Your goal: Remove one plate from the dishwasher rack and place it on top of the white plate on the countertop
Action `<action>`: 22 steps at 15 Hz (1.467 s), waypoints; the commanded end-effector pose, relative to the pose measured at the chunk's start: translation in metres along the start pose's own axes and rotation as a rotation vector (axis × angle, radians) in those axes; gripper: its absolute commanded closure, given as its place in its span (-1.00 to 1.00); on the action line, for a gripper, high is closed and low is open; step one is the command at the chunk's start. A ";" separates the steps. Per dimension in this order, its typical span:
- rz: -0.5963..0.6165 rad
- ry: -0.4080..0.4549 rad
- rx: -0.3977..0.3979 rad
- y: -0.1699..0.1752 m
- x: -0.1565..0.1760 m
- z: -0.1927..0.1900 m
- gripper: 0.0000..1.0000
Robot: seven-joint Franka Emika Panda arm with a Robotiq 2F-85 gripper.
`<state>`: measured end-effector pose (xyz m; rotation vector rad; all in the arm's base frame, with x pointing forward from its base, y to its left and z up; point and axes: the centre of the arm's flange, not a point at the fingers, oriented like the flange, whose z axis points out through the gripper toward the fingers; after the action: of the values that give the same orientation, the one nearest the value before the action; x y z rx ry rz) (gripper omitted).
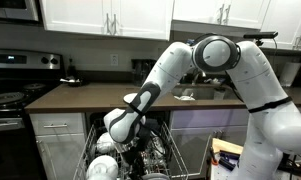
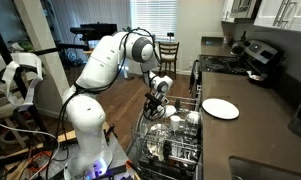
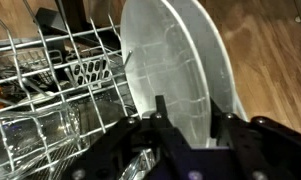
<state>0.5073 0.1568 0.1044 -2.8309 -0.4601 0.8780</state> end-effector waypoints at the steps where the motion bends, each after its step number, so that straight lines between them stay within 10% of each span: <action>1: 0.011 -0.040 -0.007 -0.004 -0.009 -0.013 0.78; 10: 0.002 -0.058 -0.010 -0.008 -0.015 -0.021 0.90; 12: 0.004 -0.055 -0.008 -0.007 -0.015 -0.021 0.24; 14: 0.005 -0.059 -0.009 -0.006 -0.017 -0.023 0.18; 16: 0.005 -0.062 -0.010 -0.006 -0.018 -0.026 0.76; 22: -0.005 -0.058 -0.010 -0.006 -0.020 -0.030 0.92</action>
<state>0.5081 0.1584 0.1288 -2.8148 -0.4900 0.9434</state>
